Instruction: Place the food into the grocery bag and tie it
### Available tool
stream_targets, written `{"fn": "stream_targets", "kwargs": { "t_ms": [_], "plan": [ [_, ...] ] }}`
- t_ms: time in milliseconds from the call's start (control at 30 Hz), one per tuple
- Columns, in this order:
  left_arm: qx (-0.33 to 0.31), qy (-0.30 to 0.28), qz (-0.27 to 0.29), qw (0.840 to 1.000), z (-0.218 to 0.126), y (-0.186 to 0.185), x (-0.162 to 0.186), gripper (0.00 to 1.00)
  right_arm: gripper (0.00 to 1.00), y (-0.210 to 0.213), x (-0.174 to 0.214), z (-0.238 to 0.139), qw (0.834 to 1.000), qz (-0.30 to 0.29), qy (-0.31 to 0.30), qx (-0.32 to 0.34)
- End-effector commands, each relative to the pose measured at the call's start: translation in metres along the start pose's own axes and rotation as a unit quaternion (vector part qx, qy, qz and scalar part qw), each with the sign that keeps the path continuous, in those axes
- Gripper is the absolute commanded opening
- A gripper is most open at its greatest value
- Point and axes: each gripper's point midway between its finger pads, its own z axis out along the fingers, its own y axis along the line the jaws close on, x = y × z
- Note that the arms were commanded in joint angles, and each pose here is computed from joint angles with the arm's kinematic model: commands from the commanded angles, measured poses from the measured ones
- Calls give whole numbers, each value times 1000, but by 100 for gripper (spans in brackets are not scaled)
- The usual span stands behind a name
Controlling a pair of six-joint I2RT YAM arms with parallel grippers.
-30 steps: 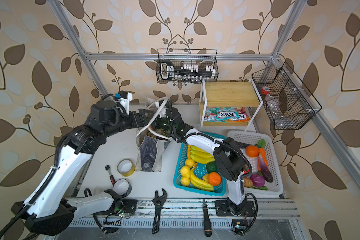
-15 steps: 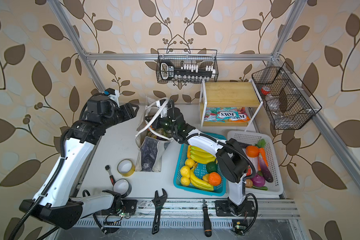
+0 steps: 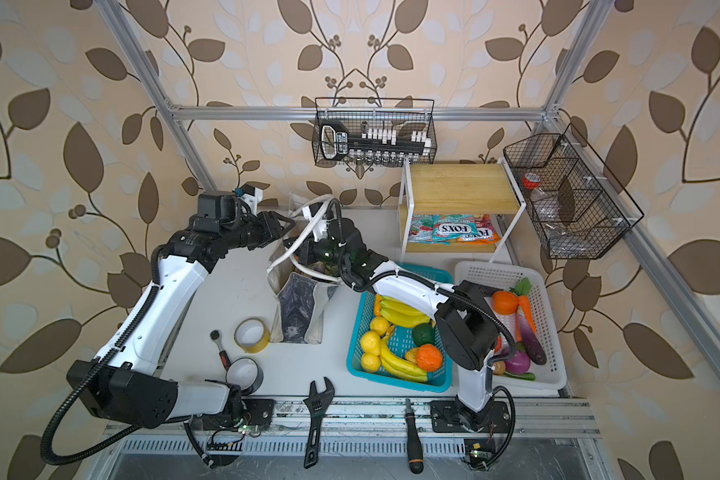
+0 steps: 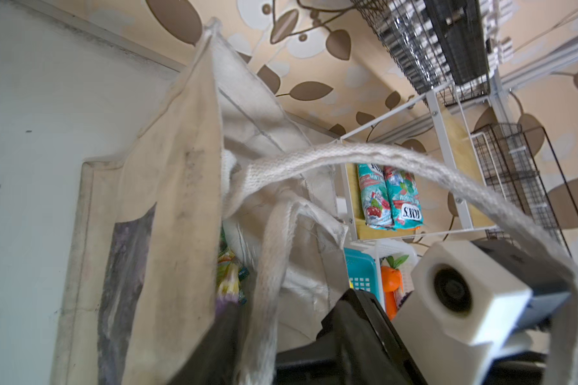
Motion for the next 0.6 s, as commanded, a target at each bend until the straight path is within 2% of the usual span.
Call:
{"fn": "stream_targets", "kwargs": {
  "t_ms": [0,100,200,267,333,500,567],
  "plan": [
    [42,2,7,999,-1,-16,-2,42,0,11,-16,-3,1000,-16,-14,-5],
    [20,14,8,1000,2,-7,1,47,0,11,-15,-2,1000,-13,-15,-10],
    [41,33,6,999,12,-14,8,38,0,15,-15,0,1000,-11,-17,-18],
    [37,41,13,998,15,-15,12,36,0,18,-16,0,999,-10,-17,-26],
    [34,48,20,998,16,-15,14,30,0,17,-16,0,1000,-11,-15,-24],
    [27,29,21,999,11,-16,8,1,0,15,-14,0,1000,-11,-12,-21],
    [26,23,22,999,10,-16,7,0,0,14,-13,-1,1000,-10,-12,-21]
  ]
}}
